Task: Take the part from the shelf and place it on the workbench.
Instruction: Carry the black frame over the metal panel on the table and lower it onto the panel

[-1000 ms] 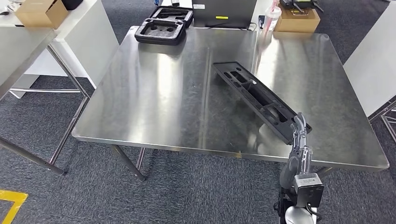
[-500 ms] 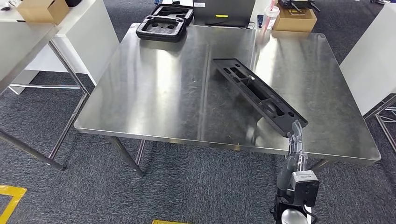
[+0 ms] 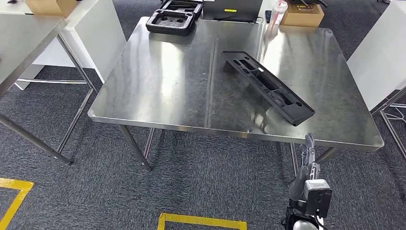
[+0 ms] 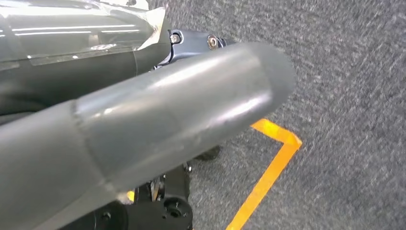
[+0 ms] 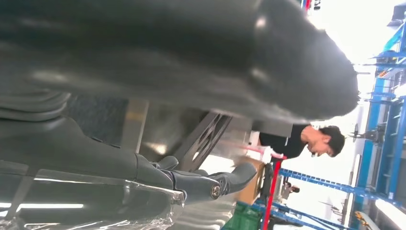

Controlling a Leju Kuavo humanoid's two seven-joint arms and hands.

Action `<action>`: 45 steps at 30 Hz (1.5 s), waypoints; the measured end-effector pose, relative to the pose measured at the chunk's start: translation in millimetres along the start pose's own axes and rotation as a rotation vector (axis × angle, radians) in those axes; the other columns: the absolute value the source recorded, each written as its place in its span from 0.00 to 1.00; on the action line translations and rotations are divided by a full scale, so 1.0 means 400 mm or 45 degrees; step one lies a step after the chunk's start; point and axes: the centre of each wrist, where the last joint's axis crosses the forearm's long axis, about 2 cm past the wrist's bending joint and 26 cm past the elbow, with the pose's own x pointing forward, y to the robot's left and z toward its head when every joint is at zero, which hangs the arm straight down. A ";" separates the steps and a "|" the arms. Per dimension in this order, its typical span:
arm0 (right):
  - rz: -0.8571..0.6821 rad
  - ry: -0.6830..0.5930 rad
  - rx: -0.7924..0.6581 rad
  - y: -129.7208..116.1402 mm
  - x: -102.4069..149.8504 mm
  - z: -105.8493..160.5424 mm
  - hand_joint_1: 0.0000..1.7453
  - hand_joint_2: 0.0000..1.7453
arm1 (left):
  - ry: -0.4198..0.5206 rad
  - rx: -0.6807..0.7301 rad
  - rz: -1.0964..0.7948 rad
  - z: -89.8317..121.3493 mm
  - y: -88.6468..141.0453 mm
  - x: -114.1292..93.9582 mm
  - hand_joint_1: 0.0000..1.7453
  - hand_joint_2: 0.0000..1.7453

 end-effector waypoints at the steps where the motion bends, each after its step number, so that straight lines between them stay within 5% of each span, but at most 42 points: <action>1: 0.009 0.015 0.001 -0.003 -0.006 0.006 0.00 0.00 | -0.001 0.001 0.000 0.000 0.001 0.000 0.00 0.00; 13: 0.043 0.234 -0.019 -0.014 -0.069 0.066 0.00 0.00 | -0.008 0.007 0.002 0.000 0.006 -0.001 0.00 0.00; 19: 0.029 0.575 -0.021 -0.015 -0.203 0.121 0.00 0.00 | -0.002 0.016 -0.001 0.003 0.000 -0.005 0.00 0.00; 24: 0.215 0.978 -0.058 -0.030 -0.284 0.182 0.00 0.00 | 0.016 0.027 -0.014 0.004 0.001 -0.007 0.00 0.00; 38: 0.254 1.029 -0.064 -0.032 -0.289 0.191 0.00 0.00 | 0.020 0.029 -0.015 0.004 0.001 -0.008 0.00 0.00; 42: 0.308 1.150 -0.079 -0.036 -0.299 0.213 0.00 0.00 | 0.032 0.038 -0.026 0.004 0.002 -0.008 0.00 0.00; 45: 0.345 1.416 -0.110 -0.042 -0.312 0.270 0.00 0.00 | 0.069 0.059 -0.040 0.004 0.002 -0.009 0.00 0.00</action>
